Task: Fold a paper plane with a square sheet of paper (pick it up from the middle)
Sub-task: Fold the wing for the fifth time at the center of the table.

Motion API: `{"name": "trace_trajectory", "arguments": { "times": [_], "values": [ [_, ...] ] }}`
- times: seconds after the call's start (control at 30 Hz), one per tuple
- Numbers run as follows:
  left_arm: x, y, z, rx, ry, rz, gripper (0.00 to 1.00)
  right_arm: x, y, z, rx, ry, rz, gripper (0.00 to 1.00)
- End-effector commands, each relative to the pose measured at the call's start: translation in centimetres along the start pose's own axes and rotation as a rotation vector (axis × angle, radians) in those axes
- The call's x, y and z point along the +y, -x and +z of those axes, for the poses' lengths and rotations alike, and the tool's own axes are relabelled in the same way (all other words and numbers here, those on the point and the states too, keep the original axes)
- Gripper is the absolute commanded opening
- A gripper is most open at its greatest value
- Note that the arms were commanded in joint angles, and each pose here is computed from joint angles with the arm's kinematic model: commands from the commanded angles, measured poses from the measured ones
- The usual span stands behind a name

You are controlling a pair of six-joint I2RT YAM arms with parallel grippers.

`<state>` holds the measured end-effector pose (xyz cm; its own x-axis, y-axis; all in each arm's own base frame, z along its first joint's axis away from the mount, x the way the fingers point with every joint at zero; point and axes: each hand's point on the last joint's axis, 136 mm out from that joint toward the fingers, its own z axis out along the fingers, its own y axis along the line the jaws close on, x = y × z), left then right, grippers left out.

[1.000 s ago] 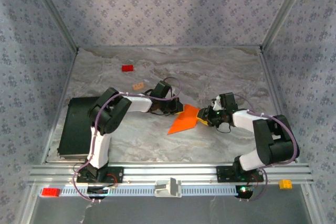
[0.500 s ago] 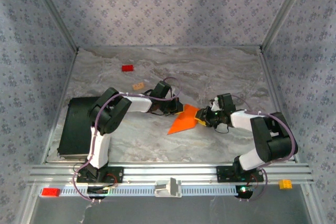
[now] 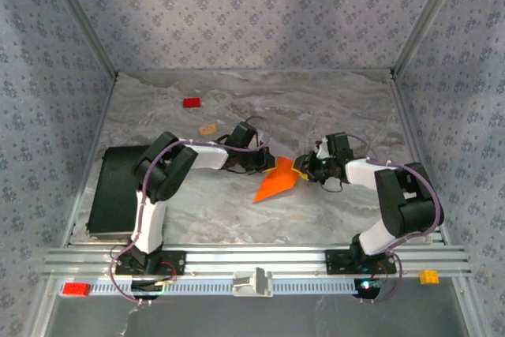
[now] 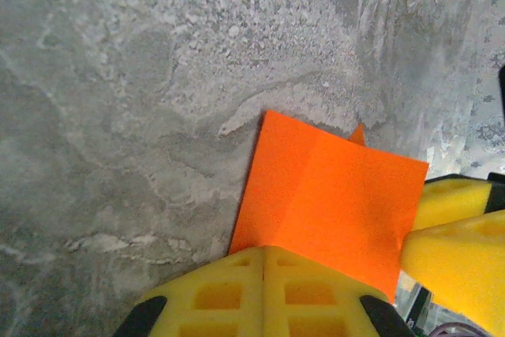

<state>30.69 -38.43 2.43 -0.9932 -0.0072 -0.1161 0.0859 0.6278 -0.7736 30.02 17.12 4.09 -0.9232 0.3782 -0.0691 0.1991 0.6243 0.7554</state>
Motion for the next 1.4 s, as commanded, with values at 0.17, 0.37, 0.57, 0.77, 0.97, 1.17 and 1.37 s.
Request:
{"name": "trace_trajectory", "arguments": {
  "times": [0.17, 0.37, 0.57, 0.77, 0.97, 1.17, 1.37],
  "values": [
    [3.7, -1.4, -0.5, 0.033, 0.121, -0.091, 0.04, 1.0, -0.1, 0.3, 0.037, 0.057, -0.036, 0.28],
    [3.5, -1.4, -0.7, 0.031, 0.118, -0.091, 0.04, 0.2, -1.0, 0.4, 0.047, 0.044, -0.024, 0.27],
    [3.3, -1.4, -0.8, 0.028, 0.117, -0.09, 0.04, -0.1, -1.5, 0.4, 0.055, 0.047, -0.022, 0.27],
    [3.1, -1.4, -0.9, 0.026, 0.111, -0.088, 0.05, 0.0, -1.7, 0.6, 0.064, 0.051, -0.031, 0.27],
    [2.6, -1.2, -1.1, 0.016, 0.1, -0.079, 0.05, -0.2, -1.7, 1.0, 0.071, 0.046, -0.033, 0.25],
    [1.7, -0.8, -1.8, -0.005, 0.076, -0.061, 0.08, -0.4, -1.6, 1.1, 0.065, 0.034, -0.031, 0.22],
    [-0.1, -0.4, -3.0, -0.046, 0.042, 0.016, 0.23, 0.1, -1.4, 0.9, 0.06, 0.048, -0.035, 0.13]
  ]
}}
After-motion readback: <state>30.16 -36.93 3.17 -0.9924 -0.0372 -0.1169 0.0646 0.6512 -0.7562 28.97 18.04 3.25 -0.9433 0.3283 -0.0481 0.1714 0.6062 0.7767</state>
